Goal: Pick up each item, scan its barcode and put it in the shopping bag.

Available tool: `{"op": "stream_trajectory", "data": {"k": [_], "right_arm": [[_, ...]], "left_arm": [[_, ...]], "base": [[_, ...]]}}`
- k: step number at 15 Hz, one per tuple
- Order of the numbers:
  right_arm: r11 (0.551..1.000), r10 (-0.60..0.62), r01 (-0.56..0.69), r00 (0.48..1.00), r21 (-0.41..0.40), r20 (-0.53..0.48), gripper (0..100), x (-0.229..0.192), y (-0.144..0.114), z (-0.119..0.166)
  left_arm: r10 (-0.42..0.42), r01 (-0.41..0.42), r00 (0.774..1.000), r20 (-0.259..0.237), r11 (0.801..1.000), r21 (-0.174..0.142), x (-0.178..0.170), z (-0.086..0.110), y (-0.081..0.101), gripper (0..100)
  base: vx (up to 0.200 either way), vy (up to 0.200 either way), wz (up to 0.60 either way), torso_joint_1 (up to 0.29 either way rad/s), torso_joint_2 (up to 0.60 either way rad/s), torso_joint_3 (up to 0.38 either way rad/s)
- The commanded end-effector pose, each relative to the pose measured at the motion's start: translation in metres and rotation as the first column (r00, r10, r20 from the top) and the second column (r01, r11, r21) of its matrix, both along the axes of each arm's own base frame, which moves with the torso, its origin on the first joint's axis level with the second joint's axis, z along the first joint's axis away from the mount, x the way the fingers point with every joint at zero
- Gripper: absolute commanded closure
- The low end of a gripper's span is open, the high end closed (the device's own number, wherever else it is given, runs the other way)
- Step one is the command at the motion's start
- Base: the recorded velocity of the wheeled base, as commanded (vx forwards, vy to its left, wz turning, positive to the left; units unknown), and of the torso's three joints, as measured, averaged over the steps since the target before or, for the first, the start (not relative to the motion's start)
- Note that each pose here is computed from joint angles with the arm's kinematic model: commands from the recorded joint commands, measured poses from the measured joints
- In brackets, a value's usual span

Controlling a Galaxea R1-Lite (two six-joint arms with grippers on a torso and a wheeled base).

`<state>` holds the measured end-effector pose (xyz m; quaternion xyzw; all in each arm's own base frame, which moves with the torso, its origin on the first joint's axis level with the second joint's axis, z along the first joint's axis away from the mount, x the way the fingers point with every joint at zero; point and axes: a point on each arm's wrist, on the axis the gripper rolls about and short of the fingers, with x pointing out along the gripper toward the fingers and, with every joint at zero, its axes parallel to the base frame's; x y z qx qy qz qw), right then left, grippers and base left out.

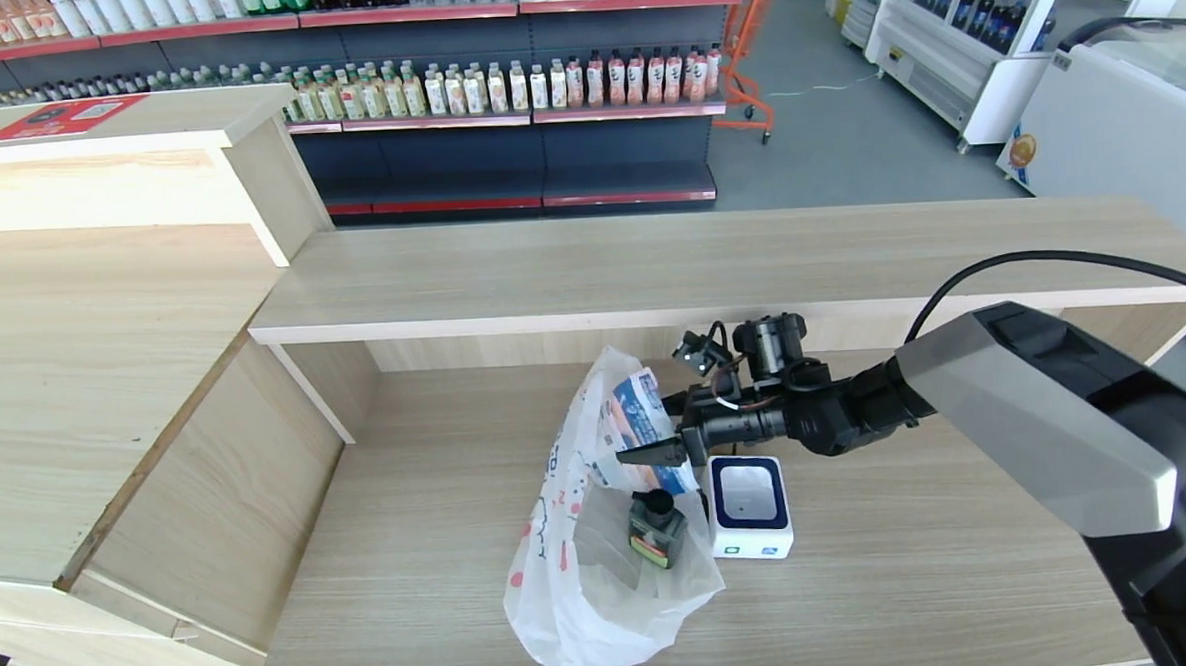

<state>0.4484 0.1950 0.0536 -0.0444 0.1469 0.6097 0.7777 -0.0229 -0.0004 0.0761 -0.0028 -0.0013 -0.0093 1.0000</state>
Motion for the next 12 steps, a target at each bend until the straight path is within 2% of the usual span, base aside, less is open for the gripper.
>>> {"op": "stream_trajectory", "data": {"k": [1, 4, 7, 8, 10, 12], "right_arm": [[1.0, -0.002, 0.001, 1.0, 0.023, 0.009, 0, 0.004, 0.004, 0.01], [0.998, -0.024, 0.025, 1.0, 0.056, -0.015, 0, 0.007, 0.003, 0.026], [0.996, -0.052, 0.052, 0.999, 0.073, 0.0, 0, 0.003, -0.012, 0.049], [0.993, -0.076, 0.079, 0.997, 0.089, -0.033, 0, -0.003, -0.03, 0.065], [0.986, -0.13, 0.139, 0.986, 0.095, -0.102, 0, -0.013, -0.057, 0.076], [0.972, -0.198, 0.212, 0.971, 0.098, -0.136, 0, -0.043, -0.093, 0.101]], "left_arm": [[0.0, 0.0, 1.0, 0.001, 1.0, -0.001, 0.0, 0.0, 0.0, 0], [0.0, 0.0, 1.0, 0.001, 1.0, -0.001, 0.0, 0.0, 0.0, 0], [0.0, 0.0, 1.0, 0.001, 1.0, -0.001, 0.0, 0.0, 0.0, 0], [0.0, 0.0, 1.0, 0.001, 1.0, -0.001, 0.0, 0.0, 0.0, 0], [0.0, 0.0, 1.0, 0.001, 1.0, -0.001, 0.0, 0.0, 0.0, 0], [0.0, 0.0, 1.0, 0.001, 1.0, -0.001, 0.0, 0.0, 0.0, 0]], "base": [[0.0, 0.0, 0.0, 0.0, 0.0, 0.0], [0.0, 0.0, 0.0, 0.0, 0.0, 0.0], [0.0, 0.0, 0.0, 0.0, 0.0, 0.0], [0.0, 0.0, 0.0, 0.0, 0.0, 0.0], [0.0, 0.0, 0.0, 0.0, 0.0, 0.0], [0.0, 0.0, 0.0, 0.0, 0.0, 0.0]]}}
